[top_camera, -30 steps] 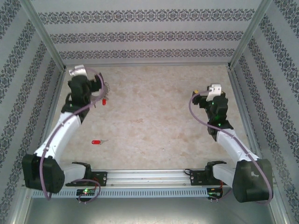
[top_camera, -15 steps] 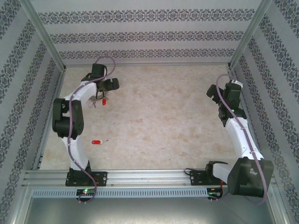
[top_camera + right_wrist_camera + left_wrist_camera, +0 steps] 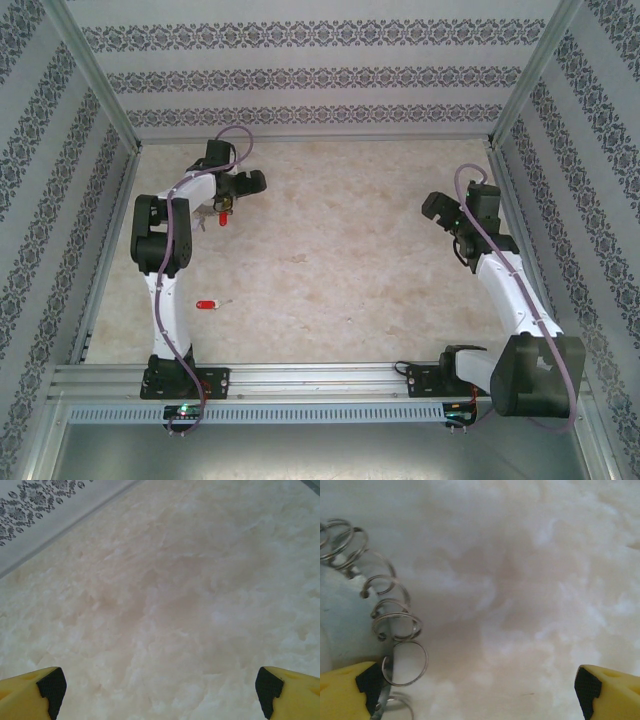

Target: Put the keys on the keyring

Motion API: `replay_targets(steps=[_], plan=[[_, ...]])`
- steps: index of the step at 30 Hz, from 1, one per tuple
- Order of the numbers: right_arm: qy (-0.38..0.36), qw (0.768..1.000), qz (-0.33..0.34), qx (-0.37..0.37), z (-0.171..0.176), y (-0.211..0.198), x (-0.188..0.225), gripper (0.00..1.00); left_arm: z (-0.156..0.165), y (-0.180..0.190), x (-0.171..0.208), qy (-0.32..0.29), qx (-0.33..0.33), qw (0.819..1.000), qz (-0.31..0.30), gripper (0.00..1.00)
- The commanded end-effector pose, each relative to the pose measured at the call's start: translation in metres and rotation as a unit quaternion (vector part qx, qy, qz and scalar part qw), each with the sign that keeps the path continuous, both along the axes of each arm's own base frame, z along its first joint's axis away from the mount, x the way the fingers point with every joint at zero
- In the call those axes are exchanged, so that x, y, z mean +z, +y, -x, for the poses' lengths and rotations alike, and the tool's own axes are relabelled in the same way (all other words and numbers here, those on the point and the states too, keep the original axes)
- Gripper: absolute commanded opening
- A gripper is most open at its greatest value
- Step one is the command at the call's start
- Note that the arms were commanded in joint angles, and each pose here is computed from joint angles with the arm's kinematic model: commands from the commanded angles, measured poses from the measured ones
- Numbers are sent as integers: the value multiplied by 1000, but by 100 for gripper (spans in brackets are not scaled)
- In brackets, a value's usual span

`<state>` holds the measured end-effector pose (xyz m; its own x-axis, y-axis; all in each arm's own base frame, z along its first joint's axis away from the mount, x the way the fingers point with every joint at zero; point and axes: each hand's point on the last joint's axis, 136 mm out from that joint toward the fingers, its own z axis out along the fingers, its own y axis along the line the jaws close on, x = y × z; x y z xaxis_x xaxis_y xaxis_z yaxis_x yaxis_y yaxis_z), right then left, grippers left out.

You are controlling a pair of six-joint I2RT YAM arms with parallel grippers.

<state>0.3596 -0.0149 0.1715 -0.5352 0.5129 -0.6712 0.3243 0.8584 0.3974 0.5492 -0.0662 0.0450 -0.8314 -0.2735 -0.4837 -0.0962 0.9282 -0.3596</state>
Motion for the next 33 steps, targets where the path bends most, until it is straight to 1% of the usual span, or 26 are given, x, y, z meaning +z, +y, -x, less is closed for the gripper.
replay_targets(steps=[1, 6, 11, 14, 18, 21, 23, 25, 28, 31, 33], plan=[[19, 1000, -9, 1, 4, 4, -8, 98, 11, -19, -8, 3, -13, 998, 56, 99], [19, 1000, -9, -13, 1, 2, -11, 98, 36, -56, -7, -5, -51, 997, 63, 99], [35, 999, -12, -9, -2, 5, -15, 98, 72, -110, -20, -3, -76, 994, 76, 99], [33, 999, -14, -18, -2, 3, -13, 98, 101, -151, -26, -2, -107, 991, 77, 100], [25, 999, -4, -44, 6, -7, -8, 98, 148, -212, -18, -8, -174, 982, 75, 99], [19, 998, 1, -55, 10, -13, -6, 98, 190, -252, -16, -3, -233, 970, 72, 99], [23, 999, -7, -42, 11, -10, -8, 98, 221, -277, -11, -10, -291, 955, 60, 99], [37, 999, -19, -25, 14, -3, -13, 98, 246, -294, -4, -17, -337, 940, 47, 99], [55, 998, -40, 12, 22, 12, -27, 98, 276, -307, 12, -22, -383, 921, 63, 99], [67, 996, -45, 42, 36, 22, -37, 96, 290, -304, 45, -42, -402, 911, 83, 99], [64, 995, -37, 72, 44, 32, -37, 94, 291, -295, 78, -72, -412, 906, 68, 99]])
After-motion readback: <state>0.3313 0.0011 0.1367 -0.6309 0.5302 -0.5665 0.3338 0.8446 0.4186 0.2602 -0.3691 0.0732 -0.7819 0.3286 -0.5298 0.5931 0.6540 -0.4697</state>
